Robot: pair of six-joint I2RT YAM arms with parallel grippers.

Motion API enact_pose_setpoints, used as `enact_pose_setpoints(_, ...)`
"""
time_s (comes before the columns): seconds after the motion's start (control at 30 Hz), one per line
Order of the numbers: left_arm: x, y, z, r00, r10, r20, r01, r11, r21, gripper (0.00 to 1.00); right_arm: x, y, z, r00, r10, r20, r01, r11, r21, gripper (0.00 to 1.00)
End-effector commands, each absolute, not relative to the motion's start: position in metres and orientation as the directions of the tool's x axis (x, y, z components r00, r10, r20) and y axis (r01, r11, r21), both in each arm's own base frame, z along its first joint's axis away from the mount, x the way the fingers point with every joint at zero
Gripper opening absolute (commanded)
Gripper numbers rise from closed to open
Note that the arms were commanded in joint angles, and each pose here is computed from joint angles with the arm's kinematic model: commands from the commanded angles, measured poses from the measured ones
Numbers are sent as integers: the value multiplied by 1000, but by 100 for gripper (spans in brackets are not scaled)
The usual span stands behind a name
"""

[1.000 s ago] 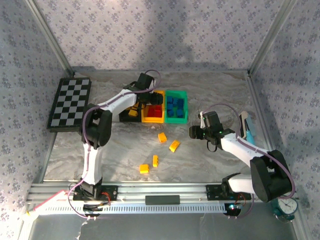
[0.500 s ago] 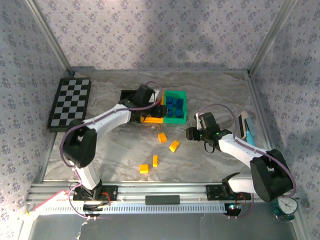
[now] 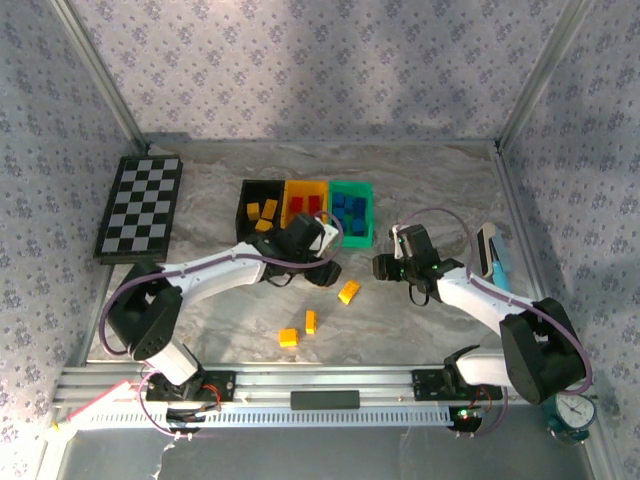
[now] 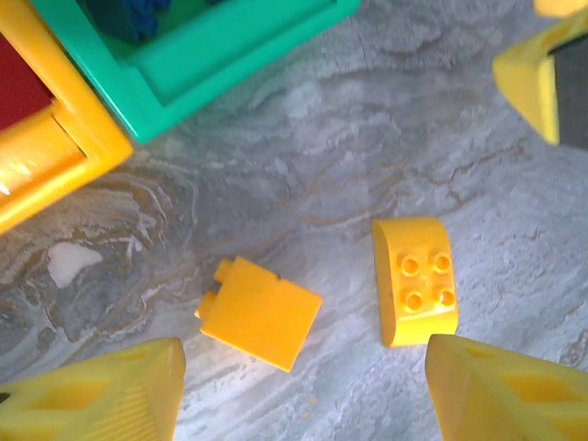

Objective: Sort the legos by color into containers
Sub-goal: Pick up the lego from the center of the table.

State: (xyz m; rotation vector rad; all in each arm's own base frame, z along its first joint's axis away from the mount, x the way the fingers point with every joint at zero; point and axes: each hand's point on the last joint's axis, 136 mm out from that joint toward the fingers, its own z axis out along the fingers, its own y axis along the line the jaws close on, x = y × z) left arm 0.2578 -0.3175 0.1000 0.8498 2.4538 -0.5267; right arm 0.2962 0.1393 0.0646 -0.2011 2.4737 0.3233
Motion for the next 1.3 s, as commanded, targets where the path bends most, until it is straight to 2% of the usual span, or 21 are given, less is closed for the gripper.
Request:
enact_pose_setpoints(0.0, 247, -315, 105, -663, 494, -562, 688, 699, -198, 70, 300, 136, 65, -792, -70, -606, -207, 965, 160, 64)
enact_pose_setpoints(0.27, 240, -320, 82, -670, 540, -509, 702, 684, -198, 70, 301, 135, 64, -795, -71, -602, -205, 966, 157, 64)
enact_pose_setpoints(0.33, 242, -320, 77, -678, 547, -490, 696, 693, -189, 77, 300, 135, 64, -794, -70, -604, -204, 966, 156, 64)
enact_pose_setpoints(0.43, 244, -322, 69, -687, 559, -464, 693, 697, -185, 79, 300, 134, 64, -794, -66, -605, -201, 967, 159, 64)
enact_pose_setpoints(0.9, 244, -335, 48, -697, 579, -422, 696, 688, -206, 79, 300, 134, 65, -794, -58, -605, -200, 965, 169, 64)
enact_pose_setpoints(1.27, 263, -323, 41, -717, 555, -422, 646, 757, -101, 77, 300, 134, 65, -795, -58, -604, -200, 965, 169, 64)
